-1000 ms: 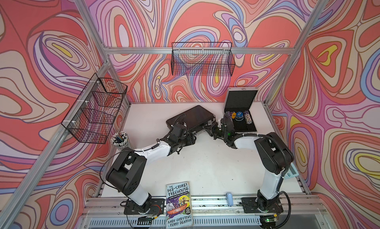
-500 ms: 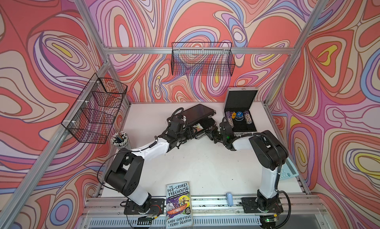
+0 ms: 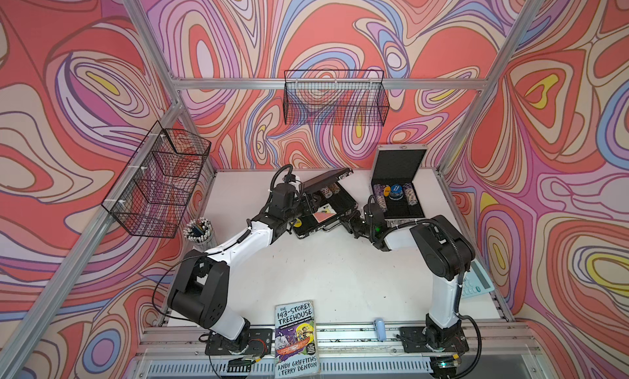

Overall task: Open the poker set cases
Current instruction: Open the case lid on the poker set case.

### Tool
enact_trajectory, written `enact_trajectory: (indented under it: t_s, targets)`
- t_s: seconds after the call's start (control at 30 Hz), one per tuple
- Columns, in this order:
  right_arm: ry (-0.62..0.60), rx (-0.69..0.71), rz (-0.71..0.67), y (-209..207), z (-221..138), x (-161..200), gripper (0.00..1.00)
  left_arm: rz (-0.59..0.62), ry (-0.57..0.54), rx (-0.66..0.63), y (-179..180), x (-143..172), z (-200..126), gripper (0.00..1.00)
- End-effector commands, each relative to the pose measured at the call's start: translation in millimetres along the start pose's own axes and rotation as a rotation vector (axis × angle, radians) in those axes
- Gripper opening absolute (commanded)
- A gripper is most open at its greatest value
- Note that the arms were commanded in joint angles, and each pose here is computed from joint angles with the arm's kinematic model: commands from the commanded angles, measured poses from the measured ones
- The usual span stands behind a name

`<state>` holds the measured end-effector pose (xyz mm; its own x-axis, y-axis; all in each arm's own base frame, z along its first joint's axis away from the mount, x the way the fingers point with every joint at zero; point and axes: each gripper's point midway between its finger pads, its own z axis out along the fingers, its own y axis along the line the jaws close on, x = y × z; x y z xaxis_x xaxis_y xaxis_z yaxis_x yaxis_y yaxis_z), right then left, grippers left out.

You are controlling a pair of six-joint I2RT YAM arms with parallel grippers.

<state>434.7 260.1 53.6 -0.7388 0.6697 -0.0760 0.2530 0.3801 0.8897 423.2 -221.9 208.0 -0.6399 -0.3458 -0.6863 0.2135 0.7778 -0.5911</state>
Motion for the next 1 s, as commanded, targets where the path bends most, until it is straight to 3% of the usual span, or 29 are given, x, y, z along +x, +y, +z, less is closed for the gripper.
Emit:
enact_trajectory:
  t_s: [0.0, 0.43, 0.7, 0.8, 0.97]
  targets:
    - [0.079, 0.006, -0.112, -1.1, -1.7, 26.4, 0.0, 0.078, -0.115, 0.055, -21.8, -49.8, -17.1, 0.64]
    - [0.085, 0.072, -0.067, -24.3, -30.6, 72.2, 0.0, 0.108, -0.178, 0.03, 15.9, -113.0, 19.3, 0.64]
    - [0.024, 0.062, -0.012, -31.4, -41.4, 88.2, 0.0, 0.122, -0.148, 0.024, 35.8, -127.2, 62.8, 0.64]
    - [0.038, 0.054, 0.003, -30.5, -37.0, 95.9, 0.07, 0.115, -0.133, 0.036, 39.5, -129.0, 74.5, 0.64]
    - [0.06, 0.07, 0.006, -33.4, -32.2, 100.7, 0.31, 0.114, -0.129, 0.044, 40.4, -130.6, 74.7, 0.64]
